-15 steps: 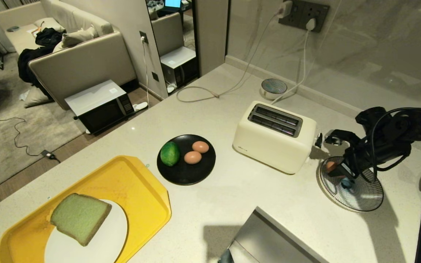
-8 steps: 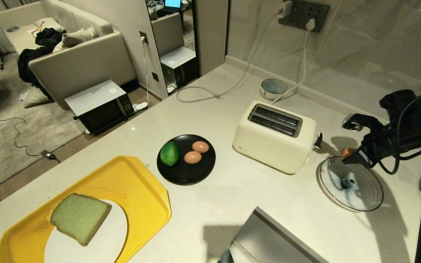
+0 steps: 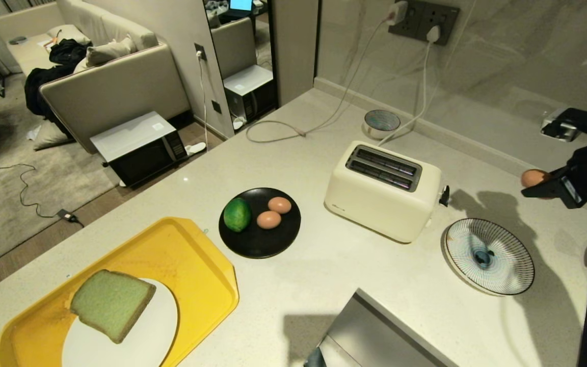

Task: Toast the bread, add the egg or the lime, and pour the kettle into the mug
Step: Put the egg in the bowl

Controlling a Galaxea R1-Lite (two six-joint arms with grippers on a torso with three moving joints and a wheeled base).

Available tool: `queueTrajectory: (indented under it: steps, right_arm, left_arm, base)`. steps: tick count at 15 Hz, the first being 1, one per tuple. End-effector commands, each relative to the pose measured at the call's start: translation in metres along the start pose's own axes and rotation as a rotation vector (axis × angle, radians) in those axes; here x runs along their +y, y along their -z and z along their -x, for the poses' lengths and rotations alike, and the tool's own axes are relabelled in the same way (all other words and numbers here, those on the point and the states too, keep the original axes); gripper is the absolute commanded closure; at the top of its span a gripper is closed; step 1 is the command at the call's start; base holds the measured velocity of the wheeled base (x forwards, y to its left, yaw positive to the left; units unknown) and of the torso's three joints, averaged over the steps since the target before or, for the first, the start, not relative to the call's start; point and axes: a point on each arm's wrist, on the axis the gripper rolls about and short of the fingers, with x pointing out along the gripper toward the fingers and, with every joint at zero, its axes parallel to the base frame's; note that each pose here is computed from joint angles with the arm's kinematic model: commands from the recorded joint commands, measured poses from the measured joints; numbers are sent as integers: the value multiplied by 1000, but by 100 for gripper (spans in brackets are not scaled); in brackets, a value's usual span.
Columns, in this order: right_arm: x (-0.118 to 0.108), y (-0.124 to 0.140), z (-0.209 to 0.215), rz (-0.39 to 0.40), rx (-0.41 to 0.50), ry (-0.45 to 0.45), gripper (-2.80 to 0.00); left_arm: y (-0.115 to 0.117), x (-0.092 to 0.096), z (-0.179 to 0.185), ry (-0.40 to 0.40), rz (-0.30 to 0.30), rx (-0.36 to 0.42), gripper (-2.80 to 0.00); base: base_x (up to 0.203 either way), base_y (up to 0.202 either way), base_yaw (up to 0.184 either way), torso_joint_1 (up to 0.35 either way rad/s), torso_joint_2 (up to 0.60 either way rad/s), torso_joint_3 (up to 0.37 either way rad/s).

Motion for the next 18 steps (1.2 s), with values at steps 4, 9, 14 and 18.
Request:
queueTrajectory:
  steps: [4, 9, 14, 18]
  right_arm:
    - [23, -2, 96, -8, -124, 185, 0]
    - [36, 0, 137, -8, -199, 246, 0]
    - [57, 17, 161, -9, -227, 232, 0]
    - [62, 21, 166, -52, -243, 228, 0]
  left_arm:
    - [0, 0, 0, -1, 0, -1, 0]
    - [0, 0, 0, -1, 0, -1, 0]
    - [0, 0, 0, -1, 0, -1, 0]
    - [0, 0, 0, -1, 0, -1, 0]
  base:
    - [0, 0, 0, 0, 0, 0]
    - [0, 0, 0, 0, 0, 0]
    - [0, 0, 0, 0, 0, 0]
    - [0, 0, 0, 0, 0, 0]
